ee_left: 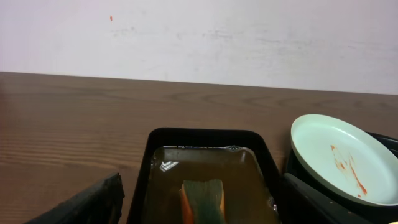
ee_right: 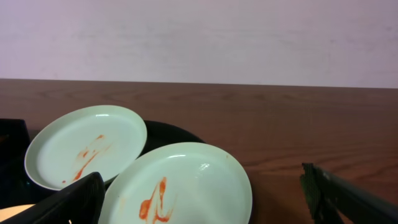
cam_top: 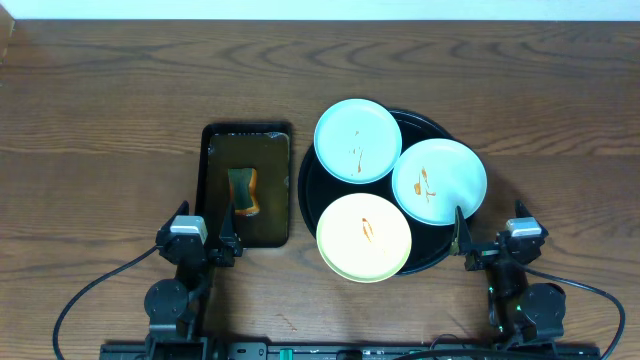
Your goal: Clean dirty plates on tray and stack at the side
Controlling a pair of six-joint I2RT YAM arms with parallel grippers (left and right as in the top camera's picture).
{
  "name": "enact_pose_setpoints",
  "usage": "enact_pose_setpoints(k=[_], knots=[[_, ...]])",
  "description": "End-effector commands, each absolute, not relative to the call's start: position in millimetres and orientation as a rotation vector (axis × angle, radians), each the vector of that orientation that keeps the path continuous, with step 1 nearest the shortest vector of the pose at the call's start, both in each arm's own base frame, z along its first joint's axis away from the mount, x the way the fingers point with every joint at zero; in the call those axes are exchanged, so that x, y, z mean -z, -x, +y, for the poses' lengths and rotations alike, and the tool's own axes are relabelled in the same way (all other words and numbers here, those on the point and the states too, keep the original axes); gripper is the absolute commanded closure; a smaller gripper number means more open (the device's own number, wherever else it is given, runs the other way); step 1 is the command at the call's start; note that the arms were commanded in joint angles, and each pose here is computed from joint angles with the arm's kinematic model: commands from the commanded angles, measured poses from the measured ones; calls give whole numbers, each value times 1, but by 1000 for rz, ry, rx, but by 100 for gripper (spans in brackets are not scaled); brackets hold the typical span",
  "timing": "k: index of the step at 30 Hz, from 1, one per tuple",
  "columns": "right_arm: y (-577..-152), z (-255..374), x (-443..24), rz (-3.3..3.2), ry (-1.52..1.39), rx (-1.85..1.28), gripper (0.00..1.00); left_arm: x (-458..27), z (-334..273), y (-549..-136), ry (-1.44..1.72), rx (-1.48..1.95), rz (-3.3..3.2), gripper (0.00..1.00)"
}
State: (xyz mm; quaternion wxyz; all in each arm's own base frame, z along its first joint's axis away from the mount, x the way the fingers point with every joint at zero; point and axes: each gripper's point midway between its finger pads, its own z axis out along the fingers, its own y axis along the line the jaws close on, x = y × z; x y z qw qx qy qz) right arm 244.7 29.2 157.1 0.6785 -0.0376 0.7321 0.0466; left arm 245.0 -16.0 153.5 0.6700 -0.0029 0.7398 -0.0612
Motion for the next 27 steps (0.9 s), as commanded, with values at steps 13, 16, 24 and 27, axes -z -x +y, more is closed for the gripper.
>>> enact_pose_setpoints(k=[13, 16, 24, 27], knots=[[-244, 31, -156, 1644, 96, -104, 1, -140, -19, -243, -20, 143, 1713, 21], [-244, 31, -156, 1644, 96, -104, 1, -140, -19, -243, -20, 143, 1713, 21], [-244, 31, -157, 1643, 96, -104, 1, -140, -20, -243, -7, 156, 1713, 20], [-244, 31, -156, 1644, 96, -104, 1, -140, -19, -243, 54, 207, 1715, 20]])
